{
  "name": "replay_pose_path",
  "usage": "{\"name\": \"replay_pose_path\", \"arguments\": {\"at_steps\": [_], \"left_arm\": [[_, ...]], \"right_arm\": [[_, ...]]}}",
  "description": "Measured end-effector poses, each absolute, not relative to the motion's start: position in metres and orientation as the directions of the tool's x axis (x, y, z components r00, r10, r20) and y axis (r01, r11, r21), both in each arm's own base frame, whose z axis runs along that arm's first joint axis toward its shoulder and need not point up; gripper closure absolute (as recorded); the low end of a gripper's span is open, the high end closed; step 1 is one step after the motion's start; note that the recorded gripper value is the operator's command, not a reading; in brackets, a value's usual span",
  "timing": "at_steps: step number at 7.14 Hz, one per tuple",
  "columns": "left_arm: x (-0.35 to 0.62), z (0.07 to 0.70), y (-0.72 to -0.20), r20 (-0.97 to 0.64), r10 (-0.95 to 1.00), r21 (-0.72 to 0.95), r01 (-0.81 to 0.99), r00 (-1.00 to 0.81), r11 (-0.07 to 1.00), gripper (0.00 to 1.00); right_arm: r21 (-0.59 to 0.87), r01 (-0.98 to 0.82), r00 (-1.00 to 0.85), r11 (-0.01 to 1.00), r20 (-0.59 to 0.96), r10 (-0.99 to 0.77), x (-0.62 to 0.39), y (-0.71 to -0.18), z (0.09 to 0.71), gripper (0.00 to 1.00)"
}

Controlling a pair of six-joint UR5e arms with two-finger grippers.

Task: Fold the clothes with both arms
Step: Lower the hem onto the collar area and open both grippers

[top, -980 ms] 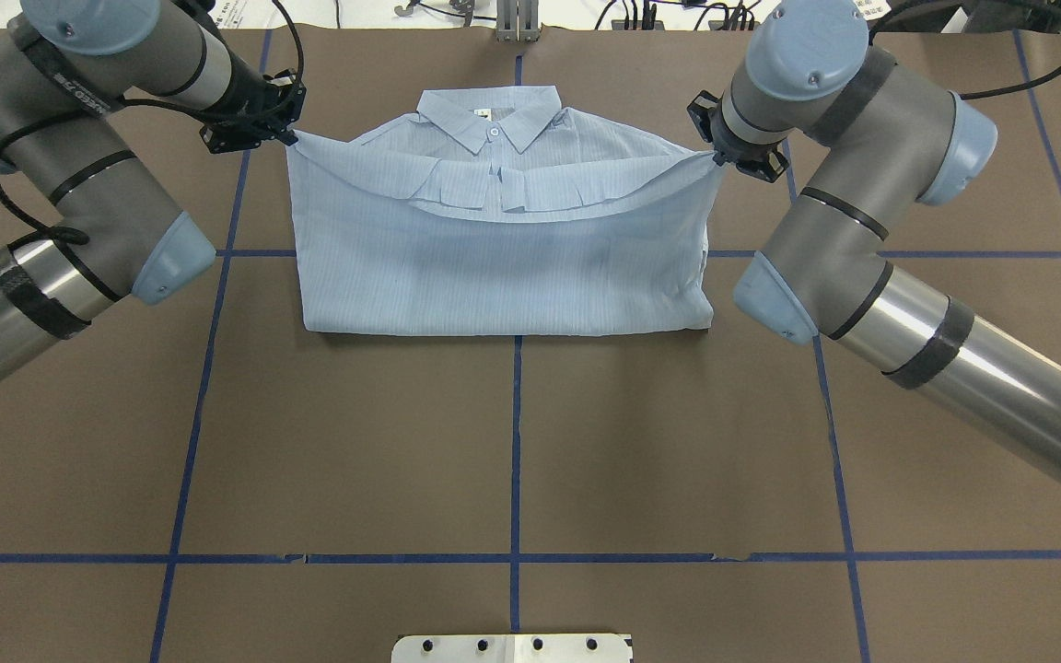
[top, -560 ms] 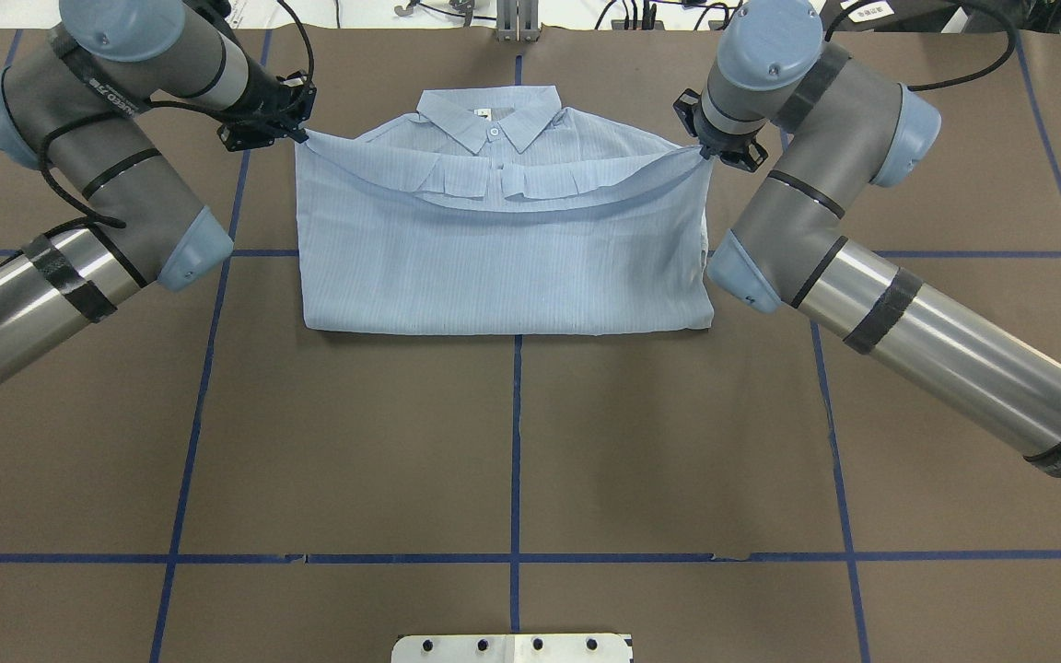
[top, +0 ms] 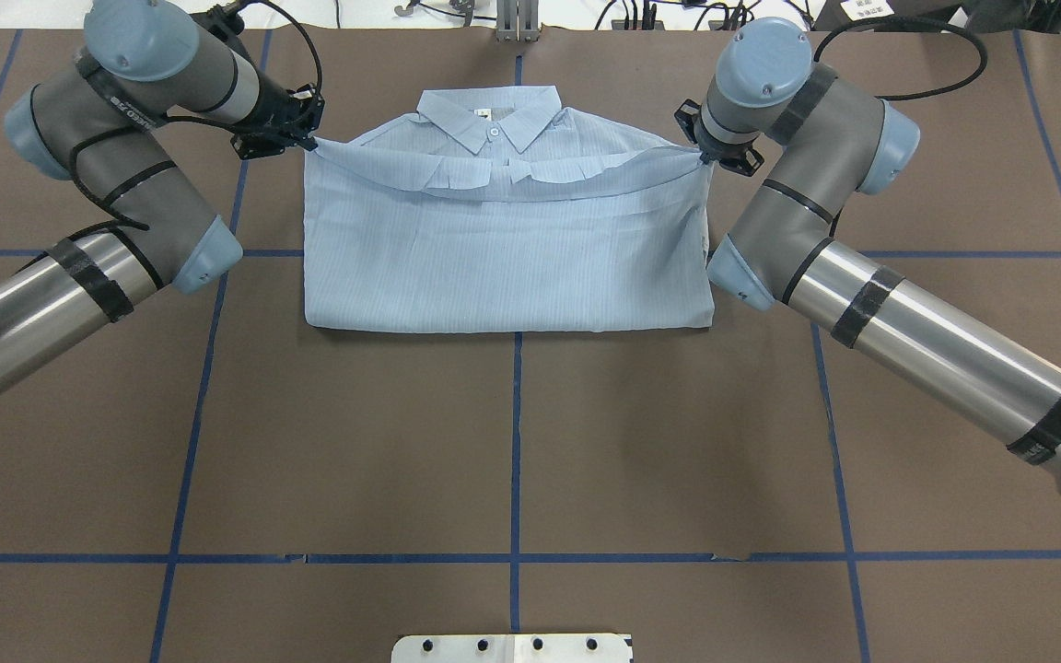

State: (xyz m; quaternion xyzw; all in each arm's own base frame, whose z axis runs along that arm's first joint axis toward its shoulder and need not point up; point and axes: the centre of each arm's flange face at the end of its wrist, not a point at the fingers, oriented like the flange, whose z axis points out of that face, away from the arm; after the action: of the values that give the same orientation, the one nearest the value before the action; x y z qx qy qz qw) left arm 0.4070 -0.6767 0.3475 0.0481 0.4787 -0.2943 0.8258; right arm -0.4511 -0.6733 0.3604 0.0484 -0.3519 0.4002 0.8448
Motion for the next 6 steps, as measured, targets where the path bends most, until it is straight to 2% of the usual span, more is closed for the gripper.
{"name": "replay_pose_path", "arguments": {"at_steps": [4,5,6], "left_arm": [[0.415,0.334,-0.685,-0.825,-0.433,-0.199,0.529,0.364,0.825,1.0],[0.419,0.339,-0.686,-0.82,-0.436,-0.201,0.528,0.37,0.825,0.94],[0.423,0.341,-0.686,-0.819,-0.437,-0.201,0.526,0.373,0.826,0.83]], "right_arm": [[-0.182,-0.706,0.441,0.684,0.642,0.627,-0.445,-0.68,0.362,1.0],[-0.182,-0.706,0.443,0.685,0.641,0.627,-0.445,-0.68,0.364,0.85],[-0.181,-0.706,0.443,0.685,0.642,0.626,-0.446,-0.68,0.364,0.56]]}}
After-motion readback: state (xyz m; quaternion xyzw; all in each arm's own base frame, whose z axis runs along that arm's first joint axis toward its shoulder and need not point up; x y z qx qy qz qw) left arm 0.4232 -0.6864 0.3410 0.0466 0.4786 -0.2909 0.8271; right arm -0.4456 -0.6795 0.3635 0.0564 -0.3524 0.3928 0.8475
